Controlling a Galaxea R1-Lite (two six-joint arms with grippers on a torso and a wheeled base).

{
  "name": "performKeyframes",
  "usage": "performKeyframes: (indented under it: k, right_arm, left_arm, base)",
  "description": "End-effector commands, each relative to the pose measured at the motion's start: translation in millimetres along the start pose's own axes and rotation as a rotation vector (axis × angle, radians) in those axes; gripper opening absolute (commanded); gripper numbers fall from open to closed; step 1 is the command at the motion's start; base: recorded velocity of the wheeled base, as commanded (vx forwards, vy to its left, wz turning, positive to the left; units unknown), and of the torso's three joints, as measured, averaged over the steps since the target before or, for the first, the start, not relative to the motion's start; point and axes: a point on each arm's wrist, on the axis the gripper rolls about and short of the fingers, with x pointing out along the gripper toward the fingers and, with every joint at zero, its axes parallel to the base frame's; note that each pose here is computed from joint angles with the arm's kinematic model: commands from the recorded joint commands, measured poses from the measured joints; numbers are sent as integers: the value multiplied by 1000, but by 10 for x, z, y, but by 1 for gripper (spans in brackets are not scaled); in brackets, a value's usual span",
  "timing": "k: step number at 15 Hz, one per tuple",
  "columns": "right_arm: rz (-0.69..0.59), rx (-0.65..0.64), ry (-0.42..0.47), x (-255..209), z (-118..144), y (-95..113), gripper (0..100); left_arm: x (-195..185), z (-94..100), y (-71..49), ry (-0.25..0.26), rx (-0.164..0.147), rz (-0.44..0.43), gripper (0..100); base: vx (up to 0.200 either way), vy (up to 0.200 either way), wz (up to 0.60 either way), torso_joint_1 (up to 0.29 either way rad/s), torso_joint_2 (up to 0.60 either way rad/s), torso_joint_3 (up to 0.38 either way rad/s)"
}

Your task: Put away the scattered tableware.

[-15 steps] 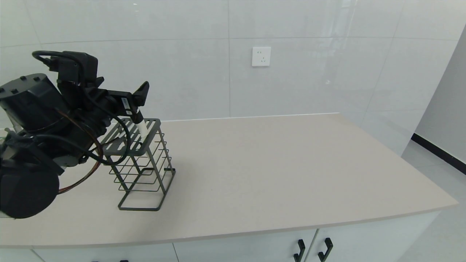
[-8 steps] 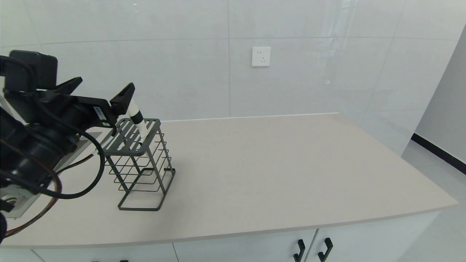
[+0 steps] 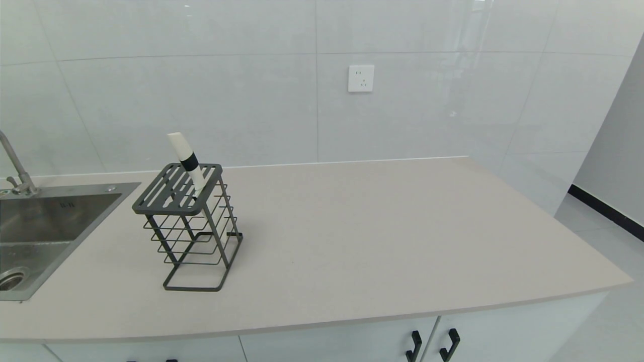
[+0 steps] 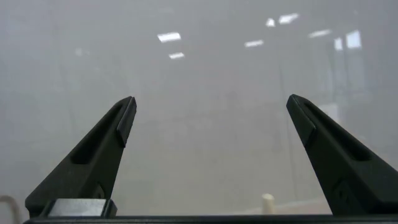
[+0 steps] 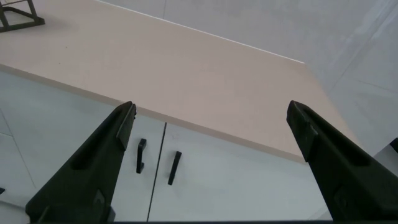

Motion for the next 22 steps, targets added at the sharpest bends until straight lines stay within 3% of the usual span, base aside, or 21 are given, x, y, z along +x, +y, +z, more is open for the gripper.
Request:
performKeyframes:
  k: [1,4,6,7,8,9,10,11,12,14,15,16,17,18,19,20,21,22]
  right_arm:
    - [1,1,1,1,1,-1,100]
    - [1,3,1,1,1,-1,100]
    - [1,4,1,1,1,-1,100]
    - [1,6,1,1,1,-1,100]
    - [-8,18,3,1,0,-3,100]
    - [-29,57,7,1,-1,-7,100]
    - [-60,99,13,1,-2,-14,100]
    - [-98,152,19,0,-6,-21,100]
    - [-105,186,19,0,-6,-23,100]
    - [-94,97,18,0,-3,-22,100]
    - [-91,88,18,1,-3,-21,100]
    - [-45,37,-26,1,38,-20,100]
    - [-25,20,-78,-17,124,-40,100]
    - [-13,16,-94,-26,165,-50,100]
    - [-1,37,-44,-8,46,-30,100]
    - [-9,82,29,-9,-33,-14,100]
    - [-64,122,25,-9,-23,-28,100]
    - [-152,181,40,-10,-29,-47,100]
  left_arm:
    - [-764,452,311,-173,93,255,100]
    - [-1216,212,245,-125,138,313,100]
    - [-1648,-292,187,-15,113,259,100]
    - [-1822,-372,180,5,101,250,100]
    - [-1831,-449,168,72,48,236,100]
    - [-1823,-433,169,51,13,235,100]
    - [-1825,-442,166,57,0,228,100]
    - [-1824,-501,135,99,-58,122,100]
    - [-1834,-589,103,179,-70,30,100]
    - [-1947,-903,48,505,-72,-36,100]
    - [-1958,-922,46,526,-72,-38,100]
    - [-2092,-1102,19,746,-66,-62,100]
    - [-2126,-1138,10,796,-97,-73,100]
    - [-2143,-1153,4,818,-119,-86,100]
    - [-2151,-1154,-15,822,-153,-165,100]
    - [-2152,-1155,-16,821,-146,-176,100]
    - [-2154,-1155,-14,818,-153,-194,100]
    - [-2154,-1157,9,802,-204,-337,100]
  base:
    - [0,0,0,0,0,0]
    - [0,0,0,0,0,0]
    - [0,0,0,0,0,0]
    - [0,0,0,0,0,0]
    - [0,0,0,0,0,0]
    - [0,0,0,0,0,0]
    - [0,0,0,0,0,0]
    - [0,0,0,0,0,0]
    - [0,0,0,0,0,0]
    - [0,0,0,0,0,0]
    - [0,0,0,0,0,0]
    - [0,0,0,0,0,0]
    - [0,0,0,0,0,0]
    - [0,0,0,0,0,0]
    - [0,0,0,0,0,0]
    - [0,0,0,0,0,0]
    - [0,0,0,0,0,0]
    - [0,0,0,0,0,0]
